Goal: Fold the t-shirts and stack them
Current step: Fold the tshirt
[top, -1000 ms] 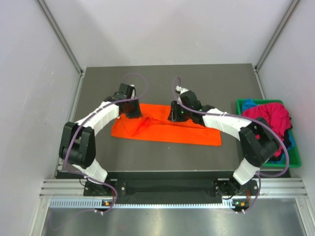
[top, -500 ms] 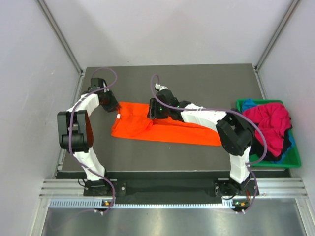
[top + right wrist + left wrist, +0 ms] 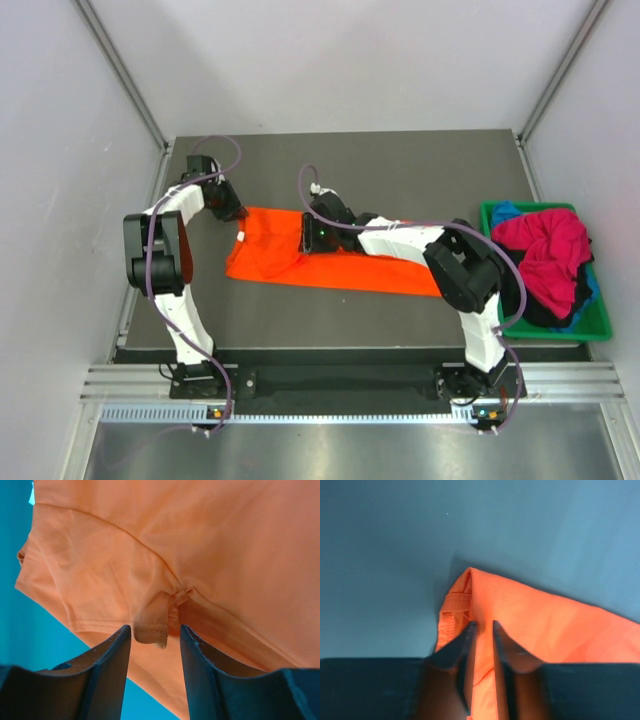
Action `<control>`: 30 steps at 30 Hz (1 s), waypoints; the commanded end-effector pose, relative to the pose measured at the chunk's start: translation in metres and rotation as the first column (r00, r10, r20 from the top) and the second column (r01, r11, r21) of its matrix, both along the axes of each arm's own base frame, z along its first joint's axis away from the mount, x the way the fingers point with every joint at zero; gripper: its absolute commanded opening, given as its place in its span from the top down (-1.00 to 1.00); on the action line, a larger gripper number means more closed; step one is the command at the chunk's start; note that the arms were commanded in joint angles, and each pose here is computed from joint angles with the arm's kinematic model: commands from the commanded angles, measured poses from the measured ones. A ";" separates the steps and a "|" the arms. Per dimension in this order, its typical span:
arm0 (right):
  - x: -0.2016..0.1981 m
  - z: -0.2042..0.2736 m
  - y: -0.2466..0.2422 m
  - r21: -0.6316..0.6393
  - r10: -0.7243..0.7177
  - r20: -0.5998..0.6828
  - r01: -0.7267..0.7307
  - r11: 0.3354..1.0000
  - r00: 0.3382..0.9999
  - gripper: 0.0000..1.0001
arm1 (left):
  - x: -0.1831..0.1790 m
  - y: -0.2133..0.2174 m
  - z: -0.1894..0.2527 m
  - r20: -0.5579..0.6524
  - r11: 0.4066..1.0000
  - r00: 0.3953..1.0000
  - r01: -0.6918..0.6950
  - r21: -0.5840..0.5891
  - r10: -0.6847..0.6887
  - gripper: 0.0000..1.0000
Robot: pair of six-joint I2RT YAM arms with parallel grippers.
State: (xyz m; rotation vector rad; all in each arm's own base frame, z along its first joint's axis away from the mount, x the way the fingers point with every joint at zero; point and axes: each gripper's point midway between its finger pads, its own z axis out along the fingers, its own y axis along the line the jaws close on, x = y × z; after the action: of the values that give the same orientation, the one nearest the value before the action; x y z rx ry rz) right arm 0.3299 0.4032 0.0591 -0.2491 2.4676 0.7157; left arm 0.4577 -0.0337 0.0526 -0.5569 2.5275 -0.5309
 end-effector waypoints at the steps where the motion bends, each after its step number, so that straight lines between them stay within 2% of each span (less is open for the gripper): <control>1: -0.004 0.002 0.011 0.034 0.006 0.015 -0.007 0.999 1.000 0.17 | 0.016 0.000 0.011 0.070 1.000 0.997 0.029 -0.005 -0.028 0.61; 2: -0.005 -0.002 0.008 0.025 0.001 0.011 -0.002 1.000 1.000 0.42 | 0.016 0.000 0.010 0.069 1.000 0.997 0.028 -0.004 -0.027 0.70; 3: -0.005 -0.002 0.006 0.021 -0.004 0.014 0.004 1.000 1.000 0.56 | 0.016 0.001 0.008 0.066 1.000 0.998 0.026 0.000 -0.026 0.88; 4: -0.007 -0.008 0.001 0.008 -0.012 0.010 0.012 1.000 1.000 0.80 | 0.015 0.004 0.006 0.055 1.000 0.998 0.015 0.012 -0.016 0.98; 8: -0.010 -0.012 -0.007 0.004 -0.035 0.017 0.035 0.999 0.999 1.00 | 0.009 0.012 -0.006 -0.001 0.999 1.000 -0.011 0.051 0.011 1.00; 11: -0.015 -0.022 -0.011 -0.007 -0.038 0.000 0.038 0.999 0.999 1.00 | 0.003 0.021 -0.015 -0.051 0.994 0.997 -0.047 0.096 0.052 1.00; 16: -0.016 -0.023 -0.012 0.009 -0.040 0.009 0.039 0.999 0.999 1.00 | 0.005 0.027 -0.015 -0.043 0.991 0.997 -0.057 0.125 0.063 1.00; 18: -0.017 -0.020 -0.010 0.020 -0.030 0.014 0.030 0.999 0.999 0.92 | 0.008 0.026 -0.012 -0.034 0.991 0.998 -0.054 0.124 0.059 1.00; 19: -0.017 -0.018 -0.009 0.023 -0.028 0.014 0.028 0.999 1.000 0.75 | 0.009 0.026 -0.010 -0.030 0.992 0.998 -0.051 0.119 0.055 1.00; 20: -0.017 -0.014 -0.010 0.028 -0.030 0.018 0.029 0.999 0.999 0.69 | 0.010 0.025 -0.007 -0.024 0.992 0.998 -0.047 0.115 0.051 1.00; 22: -0.018 -0.008 -0.011 0.030 -0.031 0.022 0.030 0.999 0.999 0.54 | 0.011 0.023 0.002 -0.015 0.993 0.999 -0.044 0.105 0.046 0.72; 24: -0.017 0.003 -0.012 0.039 -0.035 0.038 0.033 0.999 0.999 0.48 | 0.013 0.022 0.020 0.018 0.994 0.999 -0.042 0.106 0.040 0.40; 27: -0.017 0.014 -0.015 0.032 -0.036 0.048 0.035 0.999 0.998 0.38 | 0.006 0.025 0.044 0.037 0.988 0.998 -0.049 0.146 0.044 0.33; 30: -0.017 0.026 -0.018 0.037 -0.042 0.061 0.040 0.999 0.997 0.28 | -0.017 0.024 0.060 0.032 0.982 0.998 -0.066 0.175 0.061 0.27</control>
State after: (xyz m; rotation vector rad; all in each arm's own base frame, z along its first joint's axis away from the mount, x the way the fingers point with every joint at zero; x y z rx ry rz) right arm 0.3124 0.3822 0.0470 -0.1934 2.4703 0.6970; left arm 0.4505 -0.0133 0.0587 -0.5883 2.5761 -0.3353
